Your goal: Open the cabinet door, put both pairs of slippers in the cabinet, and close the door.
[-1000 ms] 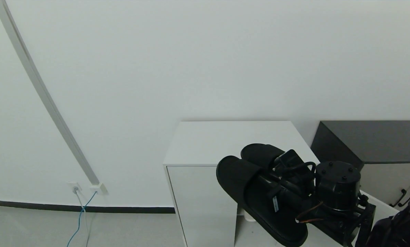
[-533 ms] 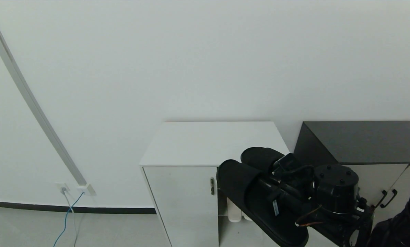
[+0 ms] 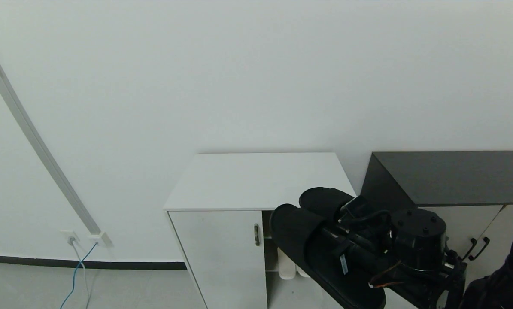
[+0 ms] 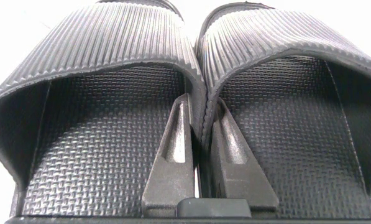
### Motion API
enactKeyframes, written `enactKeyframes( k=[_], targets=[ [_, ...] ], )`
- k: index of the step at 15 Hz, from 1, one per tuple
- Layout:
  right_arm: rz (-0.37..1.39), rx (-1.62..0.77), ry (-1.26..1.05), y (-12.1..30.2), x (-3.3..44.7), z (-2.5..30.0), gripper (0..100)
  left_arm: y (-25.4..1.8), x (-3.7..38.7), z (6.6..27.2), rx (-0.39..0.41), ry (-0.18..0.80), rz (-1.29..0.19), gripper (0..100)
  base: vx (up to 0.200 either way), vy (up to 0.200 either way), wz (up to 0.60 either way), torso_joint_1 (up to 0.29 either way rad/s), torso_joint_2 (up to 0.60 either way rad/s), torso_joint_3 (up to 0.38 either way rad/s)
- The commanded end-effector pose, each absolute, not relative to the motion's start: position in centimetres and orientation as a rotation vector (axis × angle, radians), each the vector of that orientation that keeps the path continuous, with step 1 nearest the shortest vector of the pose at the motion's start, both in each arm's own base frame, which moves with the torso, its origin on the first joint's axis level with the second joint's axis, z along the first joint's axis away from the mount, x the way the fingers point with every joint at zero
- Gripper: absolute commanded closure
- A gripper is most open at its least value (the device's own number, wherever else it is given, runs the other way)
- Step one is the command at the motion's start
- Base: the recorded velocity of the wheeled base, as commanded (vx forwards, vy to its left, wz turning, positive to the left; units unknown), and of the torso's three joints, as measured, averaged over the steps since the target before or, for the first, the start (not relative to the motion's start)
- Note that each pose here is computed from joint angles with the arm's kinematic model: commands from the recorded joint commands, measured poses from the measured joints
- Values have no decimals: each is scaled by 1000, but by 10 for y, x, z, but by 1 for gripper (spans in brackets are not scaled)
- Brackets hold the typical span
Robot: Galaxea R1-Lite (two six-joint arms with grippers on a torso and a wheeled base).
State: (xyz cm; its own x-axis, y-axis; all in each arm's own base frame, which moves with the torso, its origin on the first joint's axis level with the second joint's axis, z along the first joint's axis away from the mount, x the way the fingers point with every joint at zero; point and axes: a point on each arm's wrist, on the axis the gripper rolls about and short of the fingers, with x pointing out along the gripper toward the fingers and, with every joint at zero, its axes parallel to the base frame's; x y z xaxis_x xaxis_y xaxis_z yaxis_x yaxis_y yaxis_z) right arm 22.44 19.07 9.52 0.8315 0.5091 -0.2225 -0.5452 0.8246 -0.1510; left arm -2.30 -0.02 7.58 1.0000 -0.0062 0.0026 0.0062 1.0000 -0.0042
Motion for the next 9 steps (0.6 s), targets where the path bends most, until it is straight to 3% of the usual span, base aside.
enactKeyframes(
  k=[1, 9],
  targets=[
    [561, -214, 178, 190, 225, 94, 100, 0, -23, 76, -5, -2, -5, 100, 0, 0, 0, 0, 0, 0],
    [575, -220, 192, 190, 221, 91, 100, 0, -23, 76, -3, -2, -5, 100, 0, 0, 0, 0, 0, 0]
  ],
)
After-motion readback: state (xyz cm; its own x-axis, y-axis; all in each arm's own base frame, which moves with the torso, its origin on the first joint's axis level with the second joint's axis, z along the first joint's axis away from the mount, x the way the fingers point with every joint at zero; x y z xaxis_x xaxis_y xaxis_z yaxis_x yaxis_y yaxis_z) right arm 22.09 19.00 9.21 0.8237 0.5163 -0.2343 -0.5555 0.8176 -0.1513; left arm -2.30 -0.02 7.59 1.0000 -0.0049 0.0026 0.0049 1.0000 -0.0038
